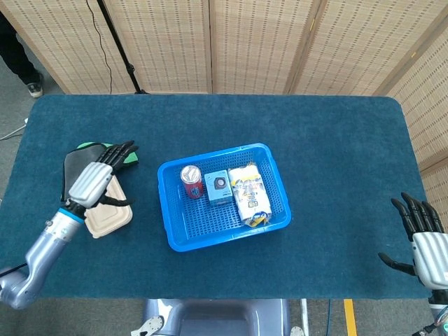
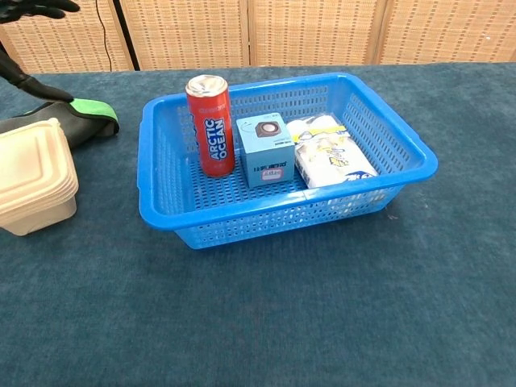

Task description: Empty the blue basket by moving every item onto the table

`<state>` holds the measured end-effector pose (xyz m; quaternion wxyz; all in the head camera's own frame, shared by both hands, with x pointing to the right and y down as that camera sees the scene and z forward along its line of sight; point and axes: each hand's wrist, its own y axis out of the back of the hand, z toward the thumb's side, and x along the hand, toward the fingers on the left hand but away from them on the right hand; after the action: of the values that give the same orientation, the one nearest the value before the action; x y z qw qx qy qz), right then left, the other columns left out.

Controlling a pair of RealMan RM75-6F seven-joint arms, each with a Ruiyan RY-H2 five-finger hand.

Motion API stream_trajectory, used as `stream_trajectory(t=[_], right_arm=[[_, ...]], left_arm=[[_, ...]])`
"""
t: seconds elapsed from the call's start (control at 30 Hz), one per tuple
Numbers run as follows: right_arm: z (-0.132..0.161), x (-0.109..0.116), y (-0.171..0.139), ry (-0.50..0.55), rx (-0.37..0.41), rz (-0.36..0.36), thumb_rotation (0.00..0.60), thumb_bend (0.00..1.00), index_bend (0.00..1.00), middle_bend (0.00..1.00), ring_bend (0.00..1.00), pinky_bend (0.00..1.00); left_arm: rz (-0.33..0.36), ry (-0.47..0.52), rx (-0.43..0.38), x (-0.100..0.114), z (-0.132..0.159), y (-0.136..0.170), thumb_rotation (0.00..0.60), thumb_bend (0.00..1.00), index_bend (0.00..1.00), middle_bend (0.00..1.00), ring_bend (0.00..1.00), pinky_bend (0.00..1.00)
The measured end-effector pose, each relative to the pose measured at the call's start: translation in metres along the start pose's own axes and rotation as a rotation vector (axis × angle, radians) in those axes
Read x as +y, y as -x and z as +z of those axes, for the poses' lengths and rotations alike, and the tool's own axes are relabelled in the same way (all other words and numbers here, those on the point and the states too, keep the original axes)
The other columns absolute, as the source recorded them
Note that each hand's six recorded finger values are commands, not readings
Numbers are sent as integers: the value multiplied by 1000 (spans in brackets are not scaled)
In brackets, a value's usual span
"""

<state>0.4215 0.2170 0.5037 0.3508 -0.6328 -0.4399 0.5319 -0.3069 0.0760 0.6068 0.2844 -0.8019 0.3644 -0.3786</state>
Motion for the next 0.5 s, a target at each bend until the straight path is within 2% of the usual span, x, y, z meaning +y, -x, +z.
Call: stream_trajectory(t=[0.23,0.5], right_arm=[[-2,1,2,8,-7,1,600,0,0,0,0,0],[-3,0,4,15,-10,11,600,0,0,0,0,0]], left_arm=[[-40,-41,-5,-19,32,-34,600,0,0,0,0,0],[-77,-72,16,-49,50,-54,600,0,0,0,0,22]])
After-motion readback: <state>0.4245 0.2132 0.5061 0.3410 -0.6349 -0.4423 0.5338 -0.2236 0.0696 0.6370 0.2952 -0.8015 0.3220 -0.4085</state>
